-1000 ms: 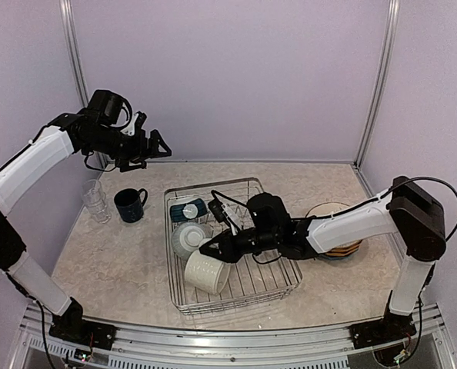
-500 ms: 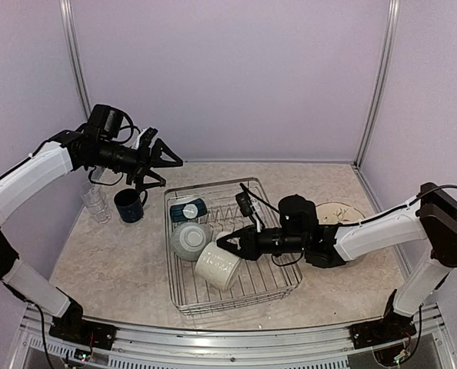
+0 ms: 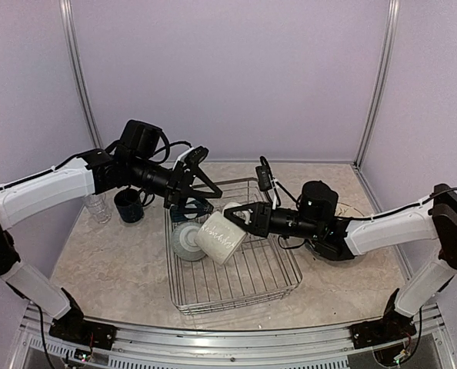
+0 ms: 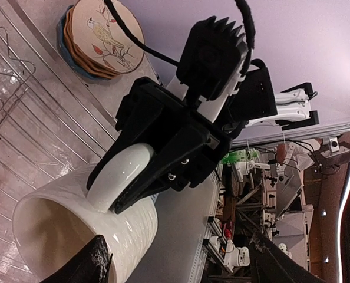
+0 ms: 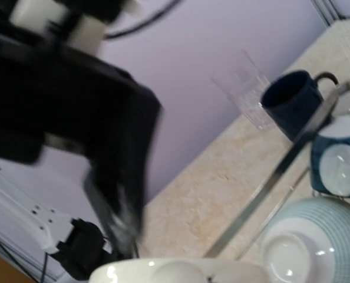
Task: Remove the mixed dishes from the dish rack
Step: Pass from the right arm to the left
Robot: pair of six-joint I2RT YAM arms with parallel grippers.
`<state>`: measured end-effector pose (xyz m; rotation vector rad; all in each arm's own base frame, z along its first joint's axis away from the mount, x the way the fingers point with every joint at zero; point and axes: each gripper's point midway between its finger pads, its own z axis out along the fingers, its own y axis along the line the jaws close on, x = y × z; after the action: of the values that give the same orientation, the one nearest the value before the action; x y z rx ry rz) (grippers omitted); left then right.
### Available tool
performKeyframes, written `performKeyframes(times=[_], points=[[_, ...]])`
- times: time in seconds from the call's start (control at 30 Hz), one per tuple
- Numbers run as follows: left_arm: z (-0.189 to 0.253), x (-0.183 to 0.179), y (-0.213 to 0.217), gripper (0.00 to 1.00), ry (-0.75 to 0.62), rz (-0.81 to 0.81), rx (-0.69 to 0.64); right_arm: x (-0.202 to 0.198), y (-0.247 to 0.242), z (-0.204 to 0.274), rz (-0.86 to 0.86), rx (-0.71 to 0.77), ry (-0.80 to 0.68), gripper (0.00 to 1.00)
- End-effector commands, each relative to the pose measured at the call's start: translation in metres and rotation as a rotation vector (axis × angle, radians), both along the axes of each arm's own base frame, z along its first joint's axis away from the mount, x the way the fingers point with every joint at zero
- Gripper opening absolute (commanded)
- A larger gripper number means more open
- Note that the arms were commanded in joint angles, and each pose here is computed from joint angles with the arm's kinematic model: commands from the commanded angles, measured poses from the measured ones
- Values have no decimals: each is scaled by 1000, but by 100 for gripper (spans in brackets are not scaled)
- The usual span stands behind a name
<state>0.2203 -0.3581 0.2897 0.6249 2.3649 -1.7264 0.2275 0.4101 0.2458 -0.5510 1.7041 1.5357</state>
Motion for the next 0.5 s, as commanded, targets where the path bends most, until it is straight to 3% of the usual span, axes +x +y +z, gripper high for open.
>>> performKeyframes(times=[0.0, 0.1, 0.2, 0.3, 0.37, 0.47], points=[[0, -5, -12, 74, 2, -56, -31, -10, -19, 67, -6, 190, -106, 0], [-3, -7, -10, 73, -21, -56, -18, -14, -24, 71, -10, 201, -121, 0], [-3, -6, -7, 81, -38, -40, 9, -13, -27, 71, -25, 185, -130, 0], [-2, -10, -8, 81, -34, -59, 9, -11, -29, 73, -39, 183, -138, 0], [-1, -17, -10, 80, -34, -95, -9, -11, -30, 76, -40, 188, -150, 0], [-1, -27, -17, 70, -11, -150, -31, -8, -30, 78, -48, 193, -158, 0]])
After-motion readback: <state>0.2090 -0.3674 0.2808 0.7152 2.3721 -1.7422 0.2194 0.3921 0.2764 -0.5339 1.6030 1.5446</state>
